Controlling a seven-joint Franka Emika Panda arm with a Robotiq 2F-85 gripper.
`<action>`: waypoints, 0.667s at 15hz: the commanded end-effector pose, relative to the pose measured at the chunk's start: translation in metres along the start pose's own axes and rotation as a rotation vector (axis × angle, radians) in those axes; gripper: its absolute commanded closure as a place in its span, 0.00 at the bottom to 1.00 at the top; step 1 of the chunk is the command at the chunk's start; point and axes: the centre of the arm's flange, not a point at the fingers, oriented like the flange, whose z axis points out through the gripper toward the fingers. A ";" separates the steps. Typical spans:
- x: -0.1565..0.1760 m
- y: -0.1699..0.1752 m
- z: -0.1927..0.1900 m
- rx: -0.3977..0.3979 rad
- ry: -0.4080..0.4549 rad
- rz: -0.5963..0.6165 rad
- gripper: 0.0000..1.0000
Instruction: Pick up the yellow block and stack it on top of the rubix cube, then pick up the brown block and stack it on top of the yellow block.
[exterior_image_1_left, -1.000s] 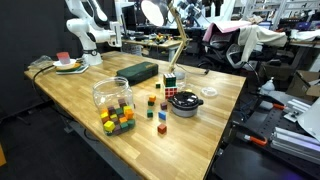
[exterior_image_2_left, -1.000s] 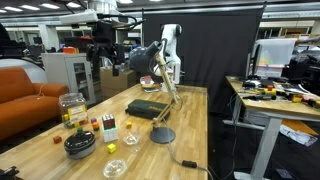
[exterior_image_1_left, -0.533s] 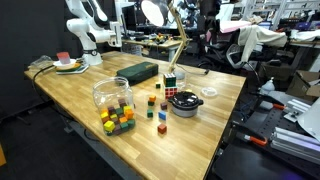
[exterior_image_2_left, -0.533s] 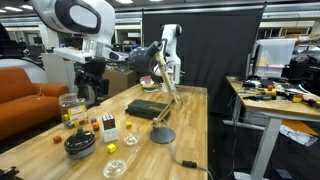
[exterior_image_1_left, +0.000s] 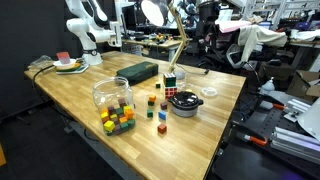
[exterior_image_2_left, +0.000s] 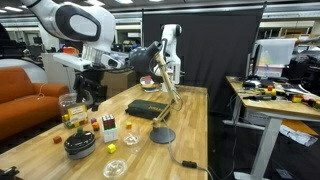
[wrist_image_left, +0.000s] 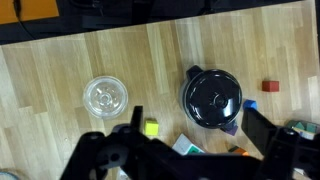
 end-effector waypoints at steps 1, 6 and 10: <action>0.003 -0.001 0.003 -0.005 -0.003 -0.003 0.00; 0.024 -0.007 0.046 -0.045 -0.089 -0.062 0.00; 0.021 -0.012 0.070 -0.046 -0.132 -0.073 0.00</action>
